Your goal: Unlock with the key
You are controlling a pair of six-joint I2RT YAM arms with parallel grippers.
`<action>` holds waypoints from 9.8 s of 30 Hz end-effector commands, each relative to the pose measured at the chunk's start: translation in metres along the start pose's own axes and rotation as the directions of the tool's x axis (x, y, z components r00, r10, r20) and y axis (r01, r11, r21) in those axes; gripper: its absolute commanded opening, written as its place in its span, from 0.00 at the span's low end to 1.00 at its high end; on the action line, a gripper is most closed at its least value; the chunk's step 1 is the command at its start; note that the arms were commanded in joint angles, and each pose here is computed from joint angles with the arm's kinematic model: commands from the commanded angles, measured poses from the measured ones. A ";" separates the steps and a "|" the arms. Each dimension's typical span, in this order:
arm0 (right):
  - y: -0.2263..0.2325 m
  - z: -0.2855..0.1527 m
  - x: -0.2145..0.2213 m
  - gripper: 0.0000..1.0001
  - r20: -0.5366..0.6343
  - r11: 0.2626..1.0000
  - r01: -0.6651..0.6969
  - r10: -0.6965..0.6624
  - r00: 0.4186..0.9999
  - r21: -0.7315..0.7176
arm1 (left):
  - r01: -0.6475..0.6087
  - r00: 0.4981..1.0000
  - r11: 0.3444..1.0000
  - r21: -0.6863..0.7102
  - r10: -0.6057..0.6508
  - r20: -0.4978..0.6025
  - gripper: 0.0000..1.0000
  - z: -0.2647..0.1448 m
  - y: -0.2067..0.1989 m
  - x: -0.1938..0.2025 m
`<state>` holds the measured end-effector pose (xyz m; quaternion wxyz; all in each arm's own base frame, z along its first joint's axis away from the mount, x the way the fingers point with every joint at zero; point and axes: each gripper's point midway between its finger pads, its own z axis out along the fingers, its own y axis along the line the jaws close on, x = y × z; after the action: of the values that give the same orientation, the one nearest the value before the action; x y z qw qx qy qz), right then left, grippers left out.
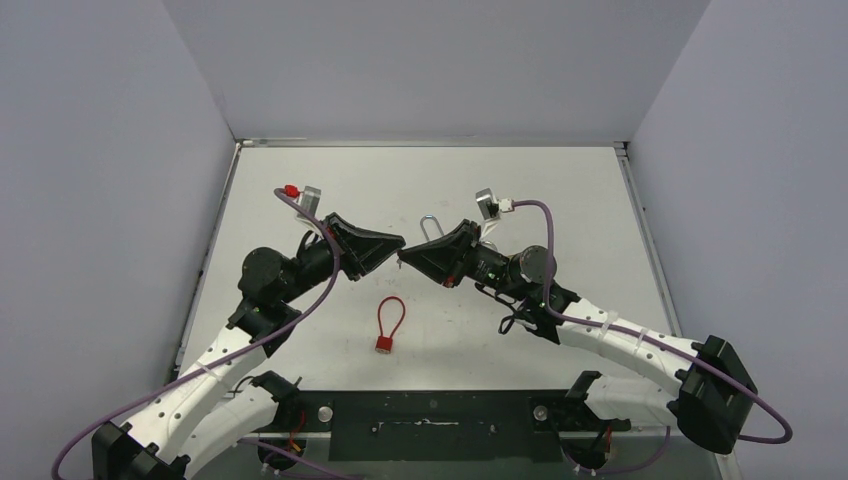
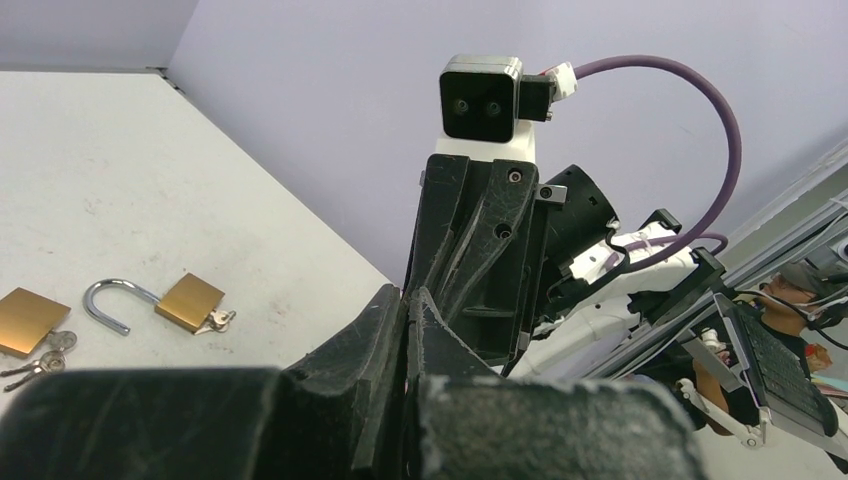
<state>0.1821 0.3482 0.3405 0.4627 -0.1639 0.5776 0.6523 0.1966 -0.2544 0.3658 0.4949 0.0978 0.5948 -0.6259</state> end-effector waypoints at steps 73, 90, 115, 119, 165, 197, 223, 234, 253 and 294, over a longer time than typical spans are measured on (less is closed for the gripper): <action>-0.145 -0.159 0.062 0.00 -0.028 0.689 -0.021 0.060 0.998 0.724 | -0.361 0.757 0.352 -0.864 -0.430 -0.492 0.46 -0.137 0.195 0.244; -0.145 -0.162 0.079 0.00 -0.065 0.719 -0.025 0.098 0.993 0.694 | -0.278 0.825 0.164 -0.946 -0.464 -0.323 0.43 -0.140 0.196 0.234; -0.144 -0.173 0.086 0.00 -0.055 0.718 -0.044 0.114 0.992 0.695 | -0.511 0.731 0.108 -0.853 -0.467 -0.497 0.53 -0.148 0.211 0.246; -0.145 -0.173 0.087 0.00 -0.056 0.715 -0.044 0.116 0.992 0.698 | -0.513 0.734 0.103 -0.852 -0.461 -0.498 0.50 -0.148 0.214 0.246; -0.106 -0.060 0.146 0.00 -0.231 0.902 -0.139 0.250 0.940 0.409 | 0.221 0.823 0.251 -0.943 -0.566 0.043 0.00 -0.050 0.161 0.148; -0.123 -0.058 0.150 0.00 -0.189 0.856 -0.239 0.357 0.915 0.459 | 0.219 0.831 0.300 -0.928 -0.557 0.016 0.00 -0.049 0.159 0.149; -0.149 -0.038 0.151 0.00 -0.114 0.712 -0.383 0.542 0.832 0.589 | 0.253 0.820 0.290 -0.923 -0.571 0.045 0.00 -0.049 0.159 0.164; -0.154 -0.023 0.133 0.00 -0.078 0.693 -0.374 0.526 0.847 0.616 | 0.244 0.820 0.265 -0.933 -0.571 0.052 0.00 -0.055 0.164 0.171; -0.173 -0.016 0.130 0.00 -0.081 0.653 -0.294 0.480 0.873 0.698 | 0.275 0.776 0.262 -0.925 -0.628 0.053 0.00 -0.048 0.156 0.182; -0.146 0.018 0.093 0.00 -0.239 0.818 -0.044 0.218 0.946 0.573 | 0.436 0.795 0.290 -0.852 -0.568 0.213 0.00 -0.045 0.155 0.162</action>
<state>0.2039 0.3552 0.1254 0.2452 -0.1268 0.8592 0.4309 0.2374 -0.2327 0.1260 0.2764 -0.3436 0.8488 -0.2918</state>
